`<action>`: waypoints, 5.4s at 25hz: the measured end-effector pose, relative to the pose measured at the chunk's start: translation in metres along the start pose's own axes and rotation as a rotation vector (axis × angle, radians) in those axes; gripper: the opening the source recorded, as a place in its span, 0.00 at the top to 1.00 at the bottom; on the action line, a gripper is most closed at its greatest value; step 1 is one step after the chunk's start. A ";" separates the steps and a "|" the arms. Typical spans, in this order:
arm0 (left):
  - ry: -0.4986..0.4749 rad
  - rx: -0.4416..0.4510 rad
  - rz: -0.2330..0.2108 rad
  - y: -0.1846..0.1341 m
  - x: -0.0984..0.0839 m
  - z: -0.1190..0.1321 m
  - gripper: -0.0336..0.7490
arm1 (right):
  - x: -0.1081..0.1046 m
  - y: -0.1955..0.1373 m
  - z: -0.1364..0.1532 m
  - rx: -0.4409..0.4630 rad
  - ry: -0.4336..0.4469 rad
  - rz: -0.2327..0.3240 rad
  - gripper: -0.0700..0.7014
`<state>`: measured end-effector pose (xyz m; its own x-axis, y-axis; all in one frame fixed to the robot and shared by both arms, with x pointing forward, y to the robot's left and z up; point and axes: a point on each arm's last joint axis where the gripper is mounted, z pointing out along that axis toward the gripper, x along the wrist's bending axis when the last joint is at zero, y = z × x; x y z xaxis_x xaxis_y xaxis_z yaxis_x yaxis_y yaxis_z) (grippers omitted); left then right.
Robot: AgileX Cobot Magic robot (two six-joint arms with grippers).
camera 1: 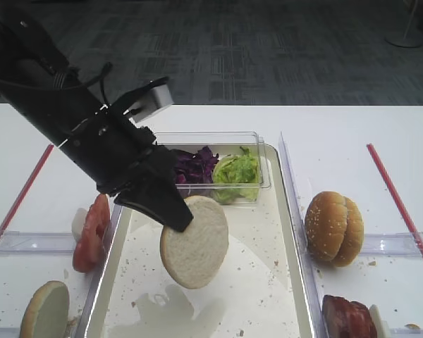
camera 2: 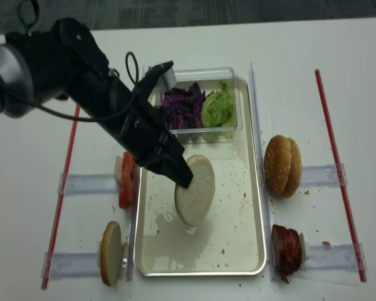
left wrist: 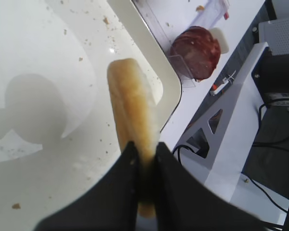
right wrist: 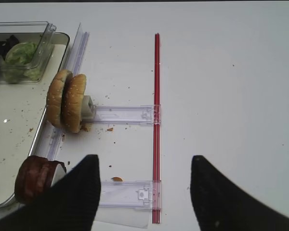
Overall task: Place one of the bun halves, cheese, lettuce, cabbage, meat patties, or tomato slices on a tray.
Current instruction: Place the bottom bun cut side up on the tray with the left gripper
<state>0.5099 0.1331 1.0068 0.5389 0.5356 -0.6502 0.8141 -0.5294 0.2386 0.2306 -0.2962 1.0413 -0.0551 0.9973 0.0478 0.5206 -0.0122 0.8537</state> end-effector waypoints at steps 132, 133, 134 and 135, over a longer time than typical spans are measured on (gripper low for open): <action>0.011 0.053 -0.061 0.026 0.064 0.029 0.30 | 0.000 0.000 0.000 0.000 0.000 0.000 0.33; 0.019 0.055 -0.071 0.027 0.065 0.029 0.30 | 0.000 0.000 0.000 0.000 0.000 0.000 0.33; 0.029 0.061 -0.071 0.028 0.064 0.028 0.30 | 0.000 0.000 0.000 0.000 0.000 0.000 0.33; 0.039 0.065 -0.079 0.029 0.064 0.026 0.30 | 0.000 0.000 0.000 0.000 0.000 0.000 0.33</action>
<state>0.5622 0.1352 0.9529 0.4826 0.6022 -0.6360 0.8393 -0.5255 0.1393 0.2306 -0.2962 1.0413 -0.0549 0.9973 0.0480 0.5206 -0.0125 0.8537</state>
